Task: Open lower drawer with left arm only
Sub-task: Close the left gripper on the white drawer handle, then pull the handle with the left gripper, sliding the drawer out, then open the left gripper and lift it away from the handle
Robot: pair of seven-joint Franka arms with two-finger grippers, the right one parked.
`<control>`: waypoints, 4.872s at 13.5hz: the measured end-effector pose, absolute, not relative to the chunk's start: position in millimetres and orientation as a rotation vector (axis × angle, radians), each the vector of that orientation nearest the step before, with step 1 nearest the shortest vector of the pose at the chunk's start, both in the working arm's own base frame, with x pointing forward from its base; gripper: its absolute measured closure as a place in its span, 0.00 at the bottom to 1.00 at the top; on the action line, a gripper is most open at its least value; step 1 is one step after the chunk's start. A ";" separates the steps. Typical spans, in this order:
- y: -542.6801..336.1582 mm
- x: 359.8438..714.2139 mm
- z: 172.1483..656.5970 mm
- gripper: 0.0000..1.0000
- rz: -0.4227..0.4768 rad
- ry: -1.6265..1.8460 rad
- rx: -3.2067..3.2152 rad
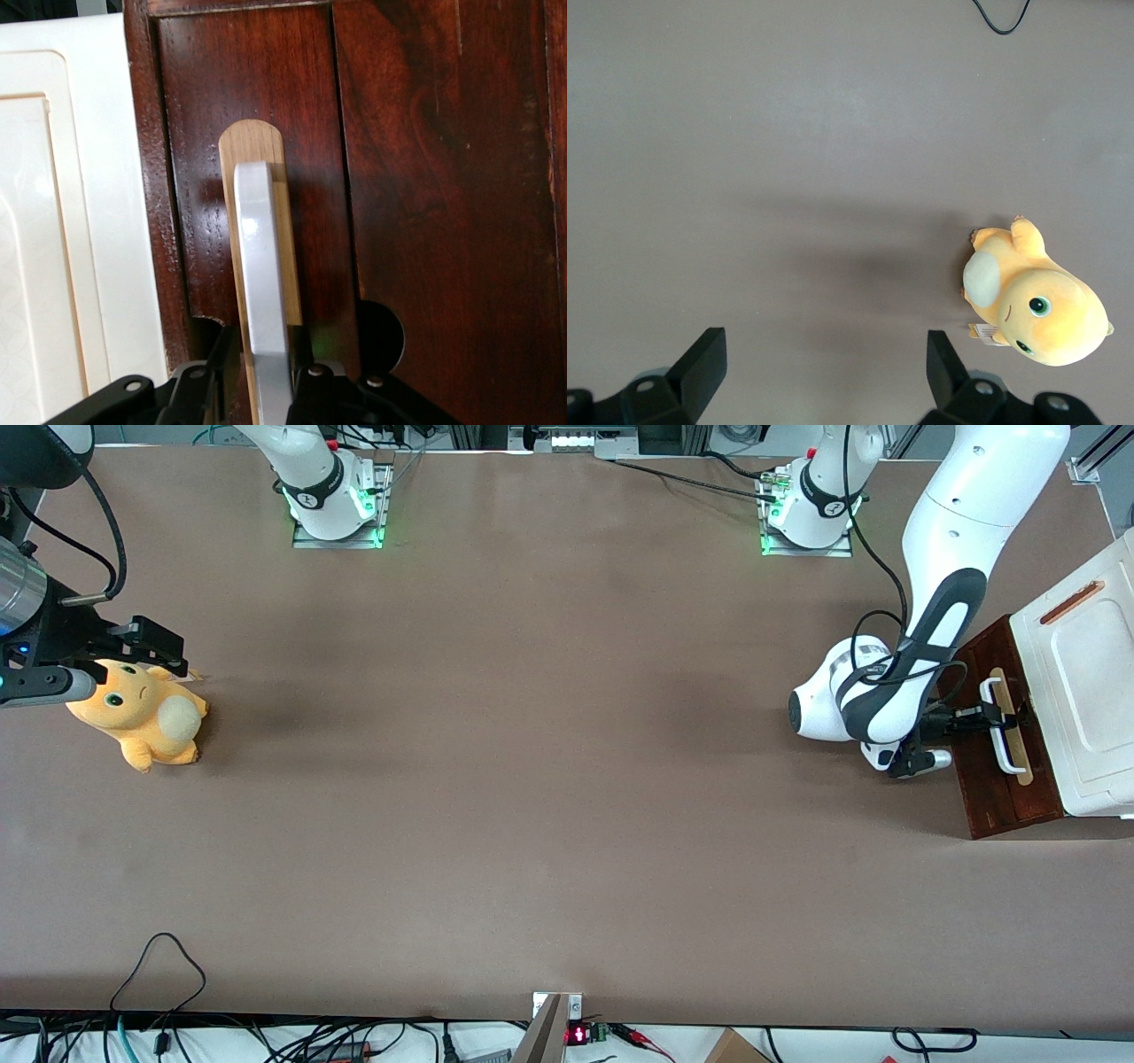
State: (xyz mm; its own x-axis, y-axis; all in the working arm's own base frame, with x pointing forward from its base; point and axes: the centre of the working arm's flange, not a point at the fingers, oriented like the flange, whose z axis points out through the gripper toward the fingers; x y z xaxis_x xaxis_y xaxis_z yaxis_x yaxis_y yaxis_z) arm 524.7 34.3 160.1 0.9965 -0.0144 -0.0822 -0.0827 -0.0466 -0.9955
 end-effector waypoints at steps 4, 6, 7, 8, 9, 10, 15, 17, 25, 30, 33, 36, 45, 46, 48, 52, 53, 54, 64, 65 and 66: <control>33.8 523.7 157.5 0.81 0.041 0.065 -1.623; 33.9 523.6 157.6 0.81 0.041 0.065 -1.622; 33.9 523.6 157.6 0.81 0.041 0.065 -1.622; 33.9 523.6 157.6 0.81 0.041 0.065 -1.622; 33.9 523.6 157.6 0.81 0.039 0.062 -1.622; 33.9 523.6 157.6 0.81 0.037 0.060 -1.622; 26.6 523.3 157.0 0.81 0.024 0.068 -1.622; 15.1 522.3 156.4 0.81 0.009 0.085 -1.621; -62.1 514.2 160.7 0.81 -0.062 0.166 -1.674; -101.6 508.9 163.5 0.81 -0.103 0.207 -1.703; -105.0 509.7 164.6 0.67 -0.087 0.234 -1.704; -99.3 516.2 173.9 0.37 -0.073 0.202 -1.716; -130.3 573.1 335.5 0.00 0.060 -0.007 -2.269; -129.0 577.8 365.7 0.00 0.072 -0.007 -2.355; -116.8 584.4 430.4 0.00 0.103 -0.085 -2.571; -56.5 583.1 524.6 0.00 0.132 -0.017 -2.947; -35.1 580.5 537.3 0.00 0.130 0.028 -3.029; -10.0 577.0 548.5 0.00 0.115 0.082 -3.097; 4.0 570.7 563.1 0.00 0.082 0.151 -3.137; 4.0 570.2 562.9 0.00 0.089 0.151 -3.137; 3.6 570.3 564.4 0.00 0.085 0.152 -3.137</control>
State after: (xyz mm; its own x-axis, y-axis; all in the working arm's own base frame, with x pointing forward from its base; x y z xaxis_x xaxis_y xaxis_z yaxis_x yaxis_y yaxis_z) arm 570.3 3.6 564.4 0.9938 -0.0969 -0.0538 -0.0969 -0.9953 0.0028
